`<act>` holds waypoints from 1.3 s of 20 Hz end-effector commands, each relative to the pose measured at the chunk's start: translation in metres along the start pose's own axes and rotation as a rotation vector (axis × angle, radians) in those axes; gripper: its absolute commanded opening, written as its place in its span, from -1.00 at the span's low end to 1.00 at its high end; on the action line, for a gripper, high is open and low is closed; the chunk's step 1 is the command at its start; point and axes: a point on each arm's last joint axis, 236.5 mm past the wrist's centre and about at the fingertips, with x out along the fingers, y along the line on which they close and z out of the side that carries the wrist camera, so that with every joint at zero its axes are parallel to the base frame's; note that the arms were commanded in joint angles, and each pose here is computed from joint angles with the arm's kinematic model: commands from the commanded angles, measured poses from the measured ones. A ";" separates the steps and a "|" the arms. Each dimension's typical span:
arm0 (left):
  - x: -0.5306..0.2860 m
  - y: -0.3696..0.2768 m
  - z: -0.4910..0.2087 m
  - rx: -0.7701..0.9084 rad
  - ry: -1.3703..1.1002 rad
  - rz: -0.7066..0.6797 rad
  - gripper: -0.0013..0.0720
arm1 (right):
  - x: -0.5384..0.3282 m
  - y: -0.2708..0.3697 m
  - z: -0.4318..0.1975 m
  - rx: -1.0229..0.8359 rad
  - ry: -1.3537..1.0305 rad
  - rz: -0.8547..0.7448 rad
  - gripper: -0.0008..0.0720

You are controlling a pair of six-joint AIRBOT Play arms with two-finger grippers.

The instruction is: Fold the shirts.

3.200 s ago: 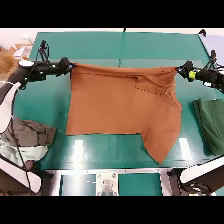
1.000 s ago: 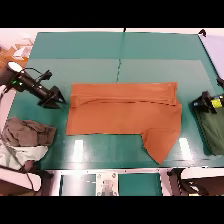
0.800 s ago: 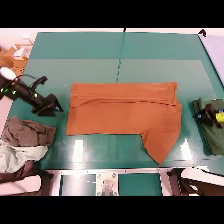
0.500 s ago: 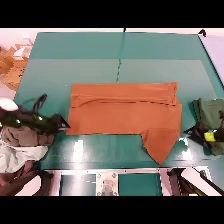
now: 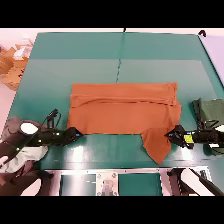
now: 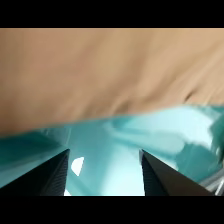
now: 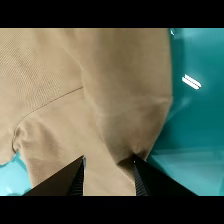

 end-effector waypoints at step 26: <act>0.008 -0.024 0.043 -0.064 -0.229 -0.067 -0.91 | 0.009 -0.036 -0.037 0.205 0.128 -0.112 0.21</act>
